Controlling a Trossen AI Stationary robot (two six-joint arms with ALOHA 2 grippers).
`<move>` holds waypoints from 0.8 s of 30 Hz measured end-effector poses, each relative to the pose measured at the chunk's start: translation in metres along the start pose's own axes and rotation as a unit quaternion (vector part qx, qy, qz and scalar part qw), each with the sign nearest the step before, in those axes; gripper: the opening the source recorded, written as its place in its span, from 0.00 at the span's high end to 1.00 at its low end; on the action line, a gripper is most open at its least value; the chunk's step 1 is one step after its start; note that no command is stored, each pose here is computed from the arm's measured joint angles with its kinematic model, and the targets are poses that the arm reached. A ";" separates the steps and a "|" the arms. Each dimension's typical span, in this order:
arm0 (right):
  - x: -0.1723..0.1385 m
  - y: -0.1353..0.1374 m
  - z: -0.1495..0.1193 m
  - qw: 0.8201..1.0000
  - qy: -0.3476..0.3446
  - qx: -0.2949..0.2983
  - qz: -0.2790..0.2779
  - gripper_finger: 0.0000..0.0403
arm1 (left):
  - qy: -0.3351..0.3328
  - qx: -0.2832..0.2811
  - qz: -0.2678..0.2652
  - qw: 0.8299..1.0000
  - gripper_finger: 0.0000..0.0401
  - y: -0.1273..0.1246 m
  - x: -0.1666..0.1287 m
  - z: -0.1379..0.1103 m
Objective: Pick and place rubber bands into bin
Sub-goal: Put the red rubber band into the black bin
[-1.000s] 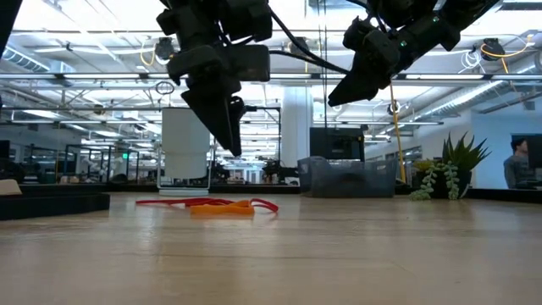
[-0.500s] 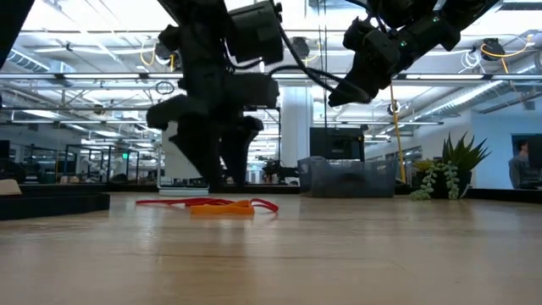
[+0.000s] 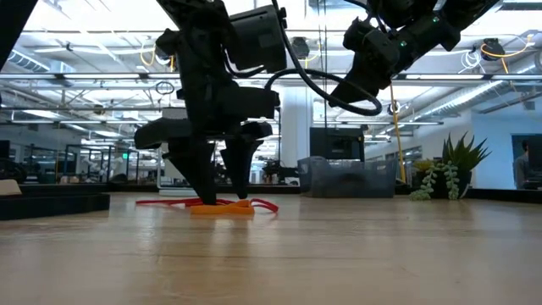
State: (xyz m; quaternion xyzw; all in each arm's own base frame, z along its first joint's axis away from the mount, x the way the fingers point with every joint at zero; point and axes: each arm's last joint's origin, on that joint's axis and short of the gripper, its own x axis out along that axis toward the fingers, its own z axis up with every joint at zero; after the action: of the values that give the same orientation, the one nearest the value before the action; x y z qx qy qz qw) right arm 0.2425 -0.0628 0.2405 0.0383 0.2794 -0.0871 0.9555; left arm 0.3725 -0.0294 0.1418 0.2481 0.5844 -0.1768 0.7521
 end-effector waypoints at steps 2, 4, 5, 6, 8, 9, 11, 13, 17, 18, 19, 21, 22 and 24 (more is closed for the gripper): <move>0.000 0.000 0.000 1.000 0.000 0.000 0.000 0.62 | -0.003 0.018 -0.005 1.000 0.33 -0.001 0.000 0.000; 0.000 0.000 0.000 1.000 0.000 0.000 0.000 0.62 | -0.011 0.035 -0.018 0.999 0.33 -0.002 0.001 0.001; 0.000 0.000 0.000 1.000 0.000 0.000 0.000 0.62 | -0.015 0.040 -0.025 0.999 0.34 -0.002 0.001 0.001; 0.000 0.000 0.000 1.000 0.000 0.000 0.000 0.62 | -0.018 0.045 -0.029 0.998 0.36 -0.002 0.001 0.001; 0.000 0.000 0.000 1.000 0.000 0.000 0.000 0.62 | -0.018 0.047 -0.030 0.998 0.40 -0.002 0.001 0.001; 0.000 0.000 0.000 1.000 0.000 0.000 0.000 0.62 | -0.017 0.042 -0.030 0.999 0.43 -0.002 0.001 0.001; 0.000 0.000 0.000 1.000 0.000 0.001 0.000 0.62 | -0.016 0.031 -0.032 0.999 0.48 -0.001 0.001 0.000; 0.000 0.000 0.000 1.000 0.000 0.003 0.000 0.62 | -0.016 0.024 -0.035 0.999 0.53 -0.001 0.002 -0.001; 0.000 0.000 0.000 1.000 0.000 0.004 0.000 0.62 | -0.010 0.024 -0.027 0.999 0.62 -0.002 0.002 -0.001; 0.000 0.000 0.000 1.000 0.000 0.003 0.000 0.62 | -0.007 0.024 -0.023 0.999 0.64 -0.002 0.002 -0.001; 0.000 0.000 0.000 1.000 0.000 0.004 0.000 0.62 | -0.005 0.025 -0.021 0.999 0.66 -0.002 0.002 -0.001; 0.000 0.000 0.000 1.000 0.000 0.004 0.000 0.62 | -0.003 0.026 -0.016 1.000 0.69 -0.002 0.002 0.000; 0.000 0.000 0.000 1.000 0.000 0.003 0.000 0.62 | -0.003 0.026 -0.014 1.000 0.70 -0.002 0.002 0.000; 0.000 0.000 0.000 1.000 0.000 0.004 0.000 0.62 | -0.003 0.027 -0.008 1.000 0.73 -0.002 0.002 0.000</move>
State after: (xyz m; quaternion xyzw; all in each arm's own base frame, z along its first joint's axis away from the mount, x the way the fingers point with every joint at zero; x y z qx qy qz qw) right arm 0.2425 -0.0628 0.2406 0.0417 0.2788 -0.0881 0.9554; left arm 0.3723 -0.0309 0.1395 0.2630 0.5790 -0.1994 0.7455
